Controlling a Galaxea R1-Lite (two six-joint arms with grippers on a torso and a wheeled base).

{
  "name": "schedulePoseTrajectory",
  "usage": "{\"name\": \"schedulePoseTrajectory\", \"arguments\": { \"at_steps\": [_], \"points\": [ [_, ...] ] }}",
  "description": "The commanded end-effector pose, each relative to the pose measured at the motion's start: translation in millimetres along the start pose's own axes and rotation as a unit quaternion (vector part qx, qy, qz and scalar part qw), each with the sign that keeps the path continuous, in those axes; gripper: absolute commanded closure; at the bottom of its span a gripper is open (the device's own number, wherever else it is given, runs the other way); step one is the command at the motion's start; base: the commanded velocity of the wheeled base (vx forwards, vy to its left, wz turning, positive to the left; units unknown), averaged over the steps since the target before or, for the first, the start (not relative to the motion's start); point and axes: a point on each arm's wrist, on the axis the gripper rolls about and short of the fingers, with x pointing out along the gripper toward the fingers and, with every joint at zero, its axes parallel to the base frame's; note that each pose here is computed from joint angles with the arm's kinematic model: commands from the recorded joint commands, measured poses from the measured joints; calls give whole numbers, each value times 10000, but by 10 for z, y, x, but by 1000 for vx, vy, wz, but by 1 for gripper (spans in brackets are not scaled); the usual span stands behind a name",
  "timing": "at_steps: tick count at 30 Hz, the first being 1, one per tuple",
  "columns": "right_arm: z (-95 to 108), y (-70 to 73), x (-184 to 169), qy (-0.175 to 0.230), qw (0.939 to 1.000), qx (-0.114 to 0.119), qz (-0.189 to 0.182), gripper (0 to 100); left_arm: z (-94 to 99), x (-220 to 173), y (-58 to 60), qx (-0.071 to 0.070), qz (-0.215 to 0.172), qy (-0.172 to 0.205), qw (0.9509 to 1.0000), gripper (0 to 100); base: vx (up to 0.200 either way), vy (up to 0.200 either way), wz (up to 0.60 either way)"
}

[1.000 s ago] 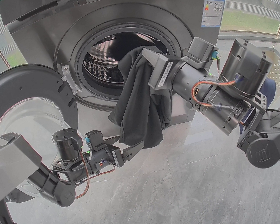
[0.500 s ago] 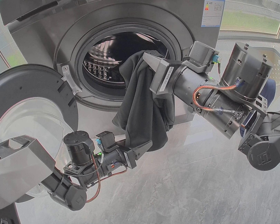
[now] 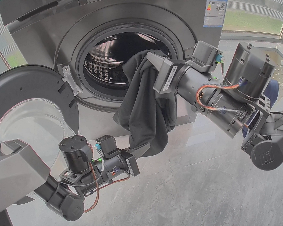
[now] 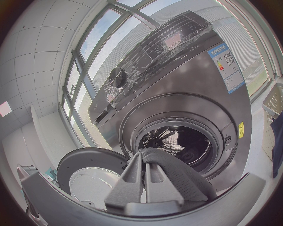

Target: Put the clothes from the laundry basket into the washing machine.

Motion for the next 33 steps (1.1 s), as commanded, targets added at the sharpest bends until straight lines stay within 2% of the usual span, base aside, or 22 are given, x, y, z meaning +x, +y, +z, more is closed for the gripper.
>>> {"name": "schedulePoseTrajectory", "arguments": {
  "at_steps": [1, 3, 7, 8, 21, 27, 33],
  "points": [
    [6, -1, 1, -12, 10000, 0, 0, 100, 190, -144, -150, 19, -108, -210, 9997, 100, 0, 0, 0],
    [-1, -2, 3, -4, 10000, -1, -2, 100, 202, -150, -190, -16, -158, -220, 9996, 100, 0, 0, 0],
    [-2, -3, 3, 1, 10000, -3, -11, 100, 196, -150, -195, -29, -170, -202, 9996, 100, 0, 0, 0],
    [3, 3, 0, -4, 10000, 2, -3, 100, 176, -150, -192, -48, -183, -156, 9997, 0, 0, 0, 0],
    [9, 21, -2, -12, 10000, 6, 21, 100, 104, -87, -106, -88, -91, -128, 9998, 0, 0, 0, 0],
    [7, 21, -4, -12, 10000, 6, 21, 100, 57, -35, -102, -169, -119, -142, 9997, 0, 0, 0, 0],
    [0, 25, -4, -2, 10000, 7, 26, 100, 69, 21, -82, -139, -76, -260, 9995, 0, 0, 0, 0]
  ]
}}
